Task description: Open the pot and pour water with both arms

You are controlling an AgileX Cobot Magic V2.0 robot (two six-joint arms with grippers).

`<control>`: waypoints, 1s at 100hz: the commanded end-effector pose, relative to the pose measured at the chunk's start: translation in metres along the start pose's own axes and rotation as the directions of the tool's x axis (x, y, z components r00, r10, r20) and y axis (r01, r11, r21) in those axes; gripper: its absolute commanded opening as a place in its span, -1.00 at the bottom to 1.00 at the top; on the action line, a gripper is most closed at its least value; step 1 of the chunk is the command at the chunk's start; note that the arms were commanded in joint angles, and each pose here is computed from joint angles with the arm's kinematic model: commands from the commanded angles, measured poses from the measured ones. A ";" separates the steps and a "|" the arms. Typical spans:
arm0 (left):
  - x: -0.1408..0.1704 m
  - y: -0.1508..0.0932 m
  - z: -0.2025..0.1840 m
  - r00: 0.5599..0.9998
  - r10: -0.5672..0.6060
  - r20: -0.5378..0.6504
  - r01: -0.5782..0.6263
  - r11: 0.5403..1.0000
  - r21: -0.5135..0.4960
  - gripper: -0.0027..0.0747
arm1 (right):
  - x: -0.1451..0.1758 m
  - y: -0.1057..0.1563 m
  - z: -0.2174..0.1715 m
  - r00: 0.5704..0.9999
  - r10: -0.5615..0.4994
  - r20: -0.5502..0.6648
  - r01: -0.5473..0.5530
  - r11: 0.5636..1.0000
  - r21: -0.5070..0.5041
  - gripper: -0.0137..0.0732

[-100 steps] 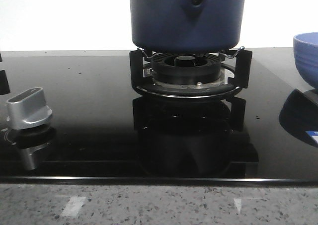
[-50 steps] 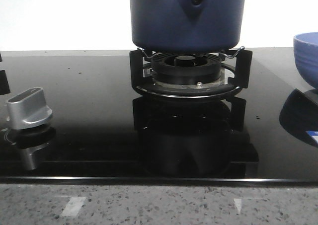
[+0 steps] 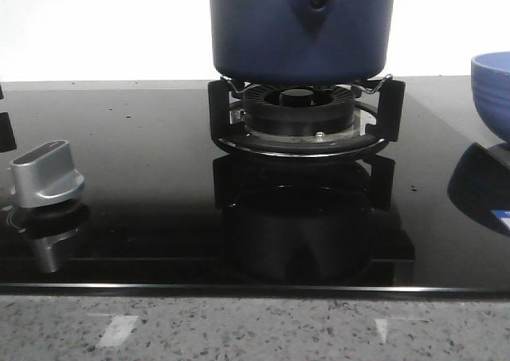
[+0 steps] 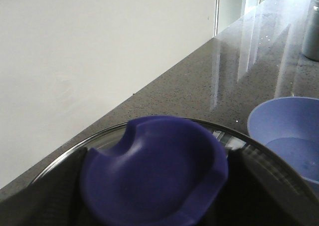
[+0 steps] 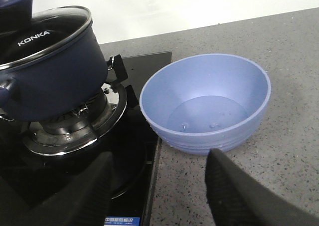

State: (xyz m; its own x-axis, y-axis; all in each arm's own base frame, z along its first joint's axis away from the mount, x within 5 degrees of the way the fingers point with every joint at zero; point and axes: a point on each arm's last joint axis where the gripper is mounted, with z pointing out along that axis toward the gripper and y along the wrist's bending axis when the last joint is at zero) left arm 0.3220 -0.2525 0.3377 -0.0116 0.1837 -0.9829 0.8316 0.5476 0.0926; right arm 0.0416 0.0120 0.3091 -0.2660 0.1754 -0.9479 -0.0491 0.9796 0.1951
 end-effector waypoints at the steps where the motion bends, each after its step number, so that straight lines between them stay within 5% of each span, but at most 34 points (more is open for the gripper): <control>1: -0.027 -0.005 -0.006 0.993 -0.042 0.110 0.037 0.998 0.049 0.32 | -0.016 0.002 -0.002 0.996 -0.002 0.087 0.003 1.000 -0.004 0.18; 29: -0.018 -0.006 0.001 0.994 -0.054 0.097 0.047 0.996 0.076 0.26 | -0.016 0.002 -0.002 0.996 -0.002 0.087 0.003 1.000 -0.004 0.18; 74: -0.020 -0.010 0.000 0.992 -0.056 0.116 0.042 0.992 0.119 -0.50 | -0.015 0.002 -0.001 0.997 -0.002 0.083 0.002 1.000 -0.004 0.18; 100: -0.026 -0.013 -0.004 0.988 -0.055 0.147 0.030 0.986 0.164 -0.56 | -0.015 0.002 -0.001 0.997 -0.002 0.083 0.002 1.000 -0.004 0.18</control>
State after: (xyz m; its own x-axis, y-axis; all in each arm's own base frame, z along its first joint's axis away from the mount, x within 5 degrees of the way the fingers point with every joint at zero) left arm 0.3249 -0.2604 0.3324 -0.0294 0.1324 -0.9908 0.8736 0.4851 0.0389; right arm 0.0416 0.0120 0.3091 -0.2660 0.1754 -0.9479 -0.0491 0.9796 0.1951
